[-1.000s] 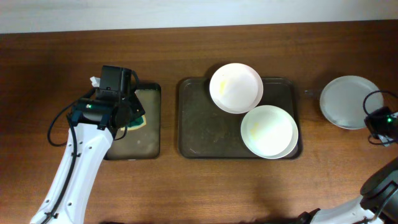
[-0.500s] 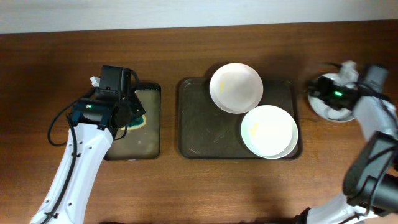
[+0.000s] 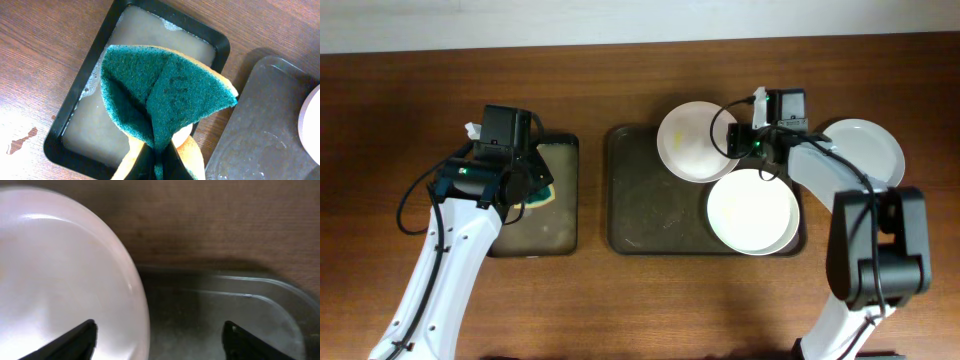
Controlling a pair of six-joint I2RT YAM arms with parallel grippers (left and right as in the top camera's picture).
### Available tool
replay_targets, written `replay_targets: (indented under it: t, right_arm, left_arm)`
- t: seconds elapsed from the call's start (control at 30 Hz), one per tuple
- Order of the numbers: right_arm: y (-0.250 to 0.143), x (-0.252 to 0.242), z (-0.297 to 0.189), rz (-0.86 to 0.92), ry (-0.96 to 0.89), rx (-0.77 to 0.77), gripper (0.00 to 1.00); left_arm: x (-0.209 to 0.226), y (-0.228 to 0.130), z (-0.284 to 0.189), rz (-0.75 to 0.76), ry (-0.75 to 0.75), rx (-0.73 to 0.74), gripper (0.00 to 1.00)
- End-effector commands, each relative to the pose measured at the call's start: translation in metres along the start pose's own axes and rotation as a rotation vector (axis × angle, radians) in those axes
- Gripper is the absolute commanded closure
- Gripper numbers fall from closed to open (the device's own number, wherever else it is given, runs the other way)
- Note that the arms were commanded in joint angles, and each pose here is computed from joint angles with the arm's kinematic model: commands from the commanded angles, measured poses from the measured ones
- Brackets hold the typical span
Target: Clean dirty plates on tray and stack at the side
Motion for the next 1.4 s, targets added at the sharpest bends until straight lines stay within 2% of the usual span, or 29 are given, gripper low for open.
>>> replay_targets:
  t: [0.0,0.07,0.13,0.23,0.37,0.57,0.77,0.9,1.07,1.1,1.13,1.37]
  right_arm:
    - [-0.009,0.004,0.016,-0.010,0.030,0.029,0.28]
    - [-0.010,0.005,0.018,-0.014,0.032,0.027,0.46]
    - [-0.010,0.008,0.018,-0.018,0.037,0.023,0.54]
    - [-0.013,0.016,0.018,-0.033,0.047,0.027,0.77]
    - [-0.020,0.026,0.019,-0.052,0.056,0.045,0.94]
    - [-0.049,0.062,0.016,-0.103,0.149,0.144,0.96]
    - [-0.090,0.092,0.006,-0.156,0.199,0.299,0.96]
    - [-0.109,0.091,0.002,-0.163,0.172,0.377,0.96]
    - [-0.112,0.084,0.001,-0.163,0.131,0.392,0.96]
    - [-0.113,0.082,0.001,-0.162,0.124,0.397,0.92]
    - [-0.115,0.081,0.000,-0.161,0.119,0.410,0.89]
    - [-0.126,0.075,-0.005,-0.154,0.092,0.466,0.90]
  left_arm:
    - [0.002,0.000,0.001,0.010,0.001,-0.003,1.00]
    - [0.002,0.000,0.001,0.010,0.002,-0.003,1.00]
    - [0.001,0.000,0.001,0.010,0.002,-0.003,1.00]
    - [0.001,0.000,0.005,0.012,0.005,0.006,1.00]
    - [0.000,-0.002,0.011,0.016,0.011,0.026,1.00]
    - [-0.010,-0.004,0.024,0.019,-0.040,0.063,1.00]
    - [-0.038,-0.005,0.026,0.132,-0.160,0.061,1.00]
    - [-0.055,-0.008,0.025,0.173,-0.185,0.054,1.00]
    - [-0.079,-0.013,0.030,0.223,-0.216,0.049,1.00]
    - [-0.086,-0.015,0.033,0.237,-0.226,0.050,1.00]
    - [-0.093,-0.017,0.036,0.248,-0.237,0.055,1.00]
    - [-0.155,-0.044,0.080,0.312,-0.366,0.135,1.00]
Point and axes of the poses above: each gripper's point midway between its finger pads, its own z axis out along the fingers, its own x axis along the line the jaws close on, y = z × x, the point moved 3 cm from there along -z, back along the fingers, and after that the axes turned 15 degrees about z, right-handed, at the moved point
